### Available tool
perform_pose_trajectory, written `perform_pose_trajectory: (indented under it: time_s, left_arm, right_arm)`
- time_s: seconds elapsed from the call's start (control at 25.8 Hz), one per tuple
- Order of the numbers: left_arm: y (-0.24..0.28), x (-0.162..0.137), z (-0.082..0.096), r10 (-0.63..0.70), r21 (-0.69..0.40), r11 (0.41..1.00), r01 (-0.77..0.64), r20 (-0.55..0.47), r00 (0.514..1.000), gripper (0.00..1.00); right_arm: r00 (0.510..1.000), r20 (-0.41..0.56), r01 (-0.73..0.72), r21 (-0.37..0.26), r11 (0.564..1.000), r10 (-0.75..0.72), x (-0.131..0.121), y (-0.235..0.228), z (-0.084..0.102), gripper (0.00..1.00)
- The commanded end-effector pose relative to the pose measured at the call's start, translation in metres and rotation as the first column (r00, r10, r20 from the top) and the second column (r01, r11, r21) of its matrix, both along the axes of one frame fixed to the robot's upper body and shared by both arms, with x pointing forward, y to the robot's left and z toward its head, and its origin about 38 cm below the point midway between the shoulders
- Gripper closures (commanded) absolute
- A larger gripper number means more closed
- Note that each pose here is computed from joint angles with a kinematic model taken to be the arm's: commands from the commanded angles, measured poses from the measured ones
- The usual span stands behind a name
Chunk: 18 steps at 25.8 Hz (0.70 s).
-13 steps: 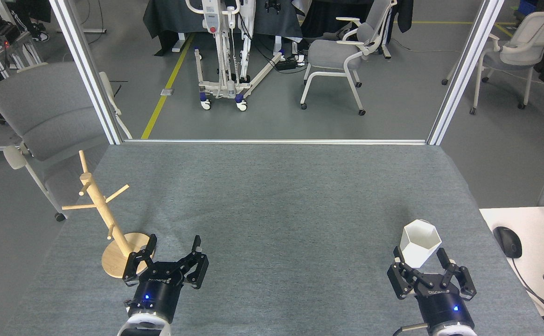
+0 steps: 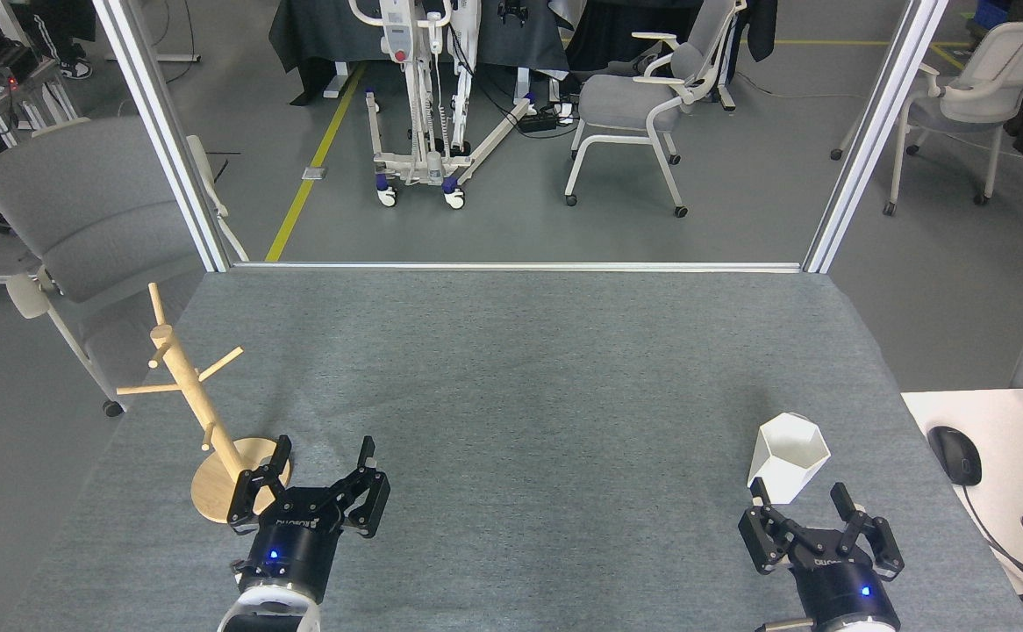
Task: Hang cup on storage rack
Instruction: 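Open the right gripper and position it around the white hexagonal cup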
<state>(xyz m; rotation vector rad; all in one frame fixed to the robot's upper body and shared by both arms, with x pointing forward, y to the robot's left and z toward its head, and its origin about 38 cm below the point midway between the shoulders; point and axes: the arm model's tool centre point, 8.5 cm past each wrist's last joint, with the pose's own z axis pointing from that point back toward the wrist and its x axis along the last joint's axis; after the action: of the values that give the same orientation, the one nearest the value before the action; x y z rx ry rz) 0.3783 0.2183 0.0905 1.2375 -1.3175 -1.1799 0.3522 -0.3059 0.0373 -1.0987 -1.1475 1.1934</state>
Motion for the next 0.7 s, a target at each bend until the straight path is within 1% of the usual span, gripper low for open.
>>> perform_pose_trajectory:
  time_s: [0.0,0.12,0.27,0.31,0.39,0.5,0.66]
  left_arm:
    - [0.000,0.001,0.005,-0.003,0.000,1.000,0.003,0.016,1.000,0.01]
    - [0.000,0.002,0.004,-0.008,0.007,1.000,0.008,0.021,1.000,0.01]
    - [0.002,0.002,0.004,-0.008,0.016,1.000,0.007,0.017,1.000,0.01]
    - [0.002,0.002,0.004,-0.008,0.016,1.000,0.008,0.014,1.000,0.01]
    - [0.002,0.002,0.003,-0.008,0.018,1.000,0.008,0.013,1.000,0.01]
    - [0.001,0.001,0.000,-0.012,0.019,1.000,0.012,0.002,1.000,0.01]
    - [0.001,0.002,-0.006,-0.014,0.019,1.000,0.014,-0.015,1.000,0.01]
  right_arm:
    - [0.999,-0.032,0.020,-0.005,1.000,-0.020,-0.004,-0.012,-0.012,0.01]
    - [0.998,-0.062,0.029,0.002,1.000,-0.029,-0.005,-0.017,-0.023,0.01]
    - [0.994,-0.100,0.035,-0.025,0.999,-0.038,-0.005,-0.035,-0.032,0.01]
    - [0.994,-0.099,0.036,-0.030,0.999,-0.039,-0.002,-0.038,-0.032,0.01]
    - [0.997,-0.066,0.033,-0.033,0.999,-0.035,0.008,-0.038,-0.027,0.01]
    - [0.996,-0.072,0.058,-0.033,0.998,-0.060,0.009,-0.040,-0.034,0.01]
    - [0.992,-0.085,0.089,-0.027,0.996,-0.091,0.021,-0.041,-0.038,0.01]
